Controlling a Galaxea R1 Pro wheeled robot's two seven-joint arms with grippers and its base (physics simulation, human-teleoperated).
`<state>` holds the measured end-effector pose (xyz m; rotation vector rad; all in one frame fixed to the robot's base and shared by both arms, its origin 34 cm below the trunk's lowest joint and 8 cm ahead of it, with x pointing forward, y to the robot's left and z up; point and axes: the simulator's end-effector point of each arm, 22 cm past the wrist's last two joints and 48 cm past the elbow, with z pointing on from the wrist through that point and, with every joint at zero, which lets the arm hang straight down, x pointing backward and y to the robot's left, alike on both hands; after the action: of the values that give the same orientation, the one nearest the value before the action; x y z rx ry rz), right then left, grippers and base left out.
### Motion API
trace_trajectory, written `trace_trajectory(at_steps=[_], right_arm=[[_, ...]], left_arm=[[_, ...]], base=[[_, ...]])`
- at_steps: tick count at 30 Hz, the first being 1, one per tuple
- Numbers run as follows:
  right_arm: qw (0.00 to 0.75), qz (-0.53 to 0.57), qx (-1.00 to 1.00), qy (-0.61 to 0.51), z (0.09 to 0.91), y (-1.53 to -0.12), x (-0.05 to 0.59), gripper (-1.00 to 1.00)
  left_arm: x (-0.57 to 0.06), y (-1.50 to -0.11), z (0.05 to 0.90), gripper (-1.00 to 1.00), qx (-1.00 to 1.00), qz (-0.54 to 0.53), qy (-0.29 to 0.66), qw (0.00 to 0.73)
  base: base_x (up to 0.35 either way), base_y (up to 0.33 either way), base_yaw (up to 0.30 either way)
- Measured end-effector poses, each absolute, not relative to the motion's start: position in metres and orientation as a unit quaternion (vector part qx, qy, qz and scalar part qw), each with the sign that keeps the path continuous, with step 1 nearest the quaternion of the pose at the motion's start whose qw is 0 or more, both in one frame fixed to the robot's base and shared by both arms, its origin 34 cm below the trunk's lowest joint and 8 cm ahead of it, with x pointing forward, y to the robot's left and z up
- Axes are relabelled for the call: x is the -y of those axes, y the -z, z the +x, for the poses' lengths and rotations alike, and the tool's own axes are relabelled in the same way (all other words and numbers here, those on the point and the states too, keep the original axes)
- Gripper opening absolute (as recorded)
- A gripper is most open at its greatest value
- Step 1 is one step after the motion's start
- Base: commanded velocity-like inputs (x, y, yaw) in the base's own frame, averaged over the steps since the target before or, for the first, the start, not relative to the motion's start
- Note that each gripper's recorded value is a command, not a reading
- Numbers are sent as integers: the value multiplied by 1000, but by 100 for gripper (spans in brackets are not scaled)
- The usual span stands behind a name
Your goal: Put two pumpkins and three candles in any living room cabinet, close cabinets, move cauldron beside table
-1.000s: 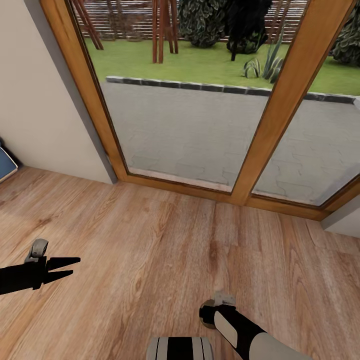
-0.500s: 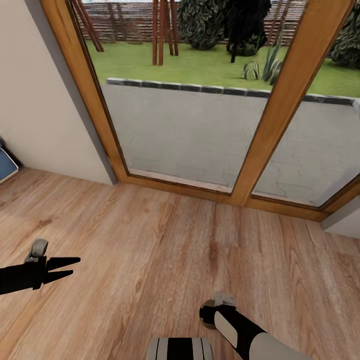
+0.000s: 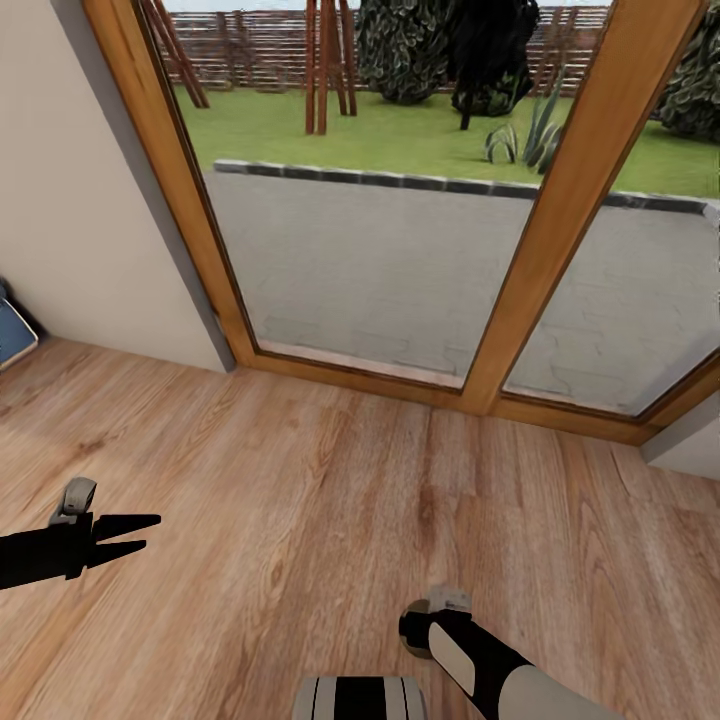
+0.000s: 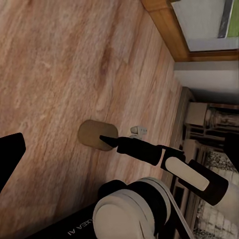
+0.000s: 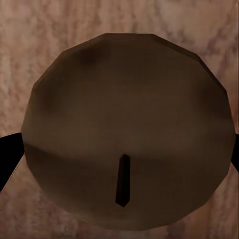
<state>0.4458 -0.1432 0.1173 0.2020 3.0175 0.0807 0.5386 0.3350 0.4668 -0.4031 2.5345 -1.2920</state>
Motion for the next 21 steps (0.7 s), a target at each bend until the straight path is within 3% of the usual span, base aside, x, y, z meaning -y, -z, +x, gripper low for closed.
trace_trajectory(at_steps=[21], right_arm=[[102,66,-992,-30,478,-152,144,-100]], left_arm=[[-346,-494,538,100,-882,-118,423,171]], base=[[0,0,0]])
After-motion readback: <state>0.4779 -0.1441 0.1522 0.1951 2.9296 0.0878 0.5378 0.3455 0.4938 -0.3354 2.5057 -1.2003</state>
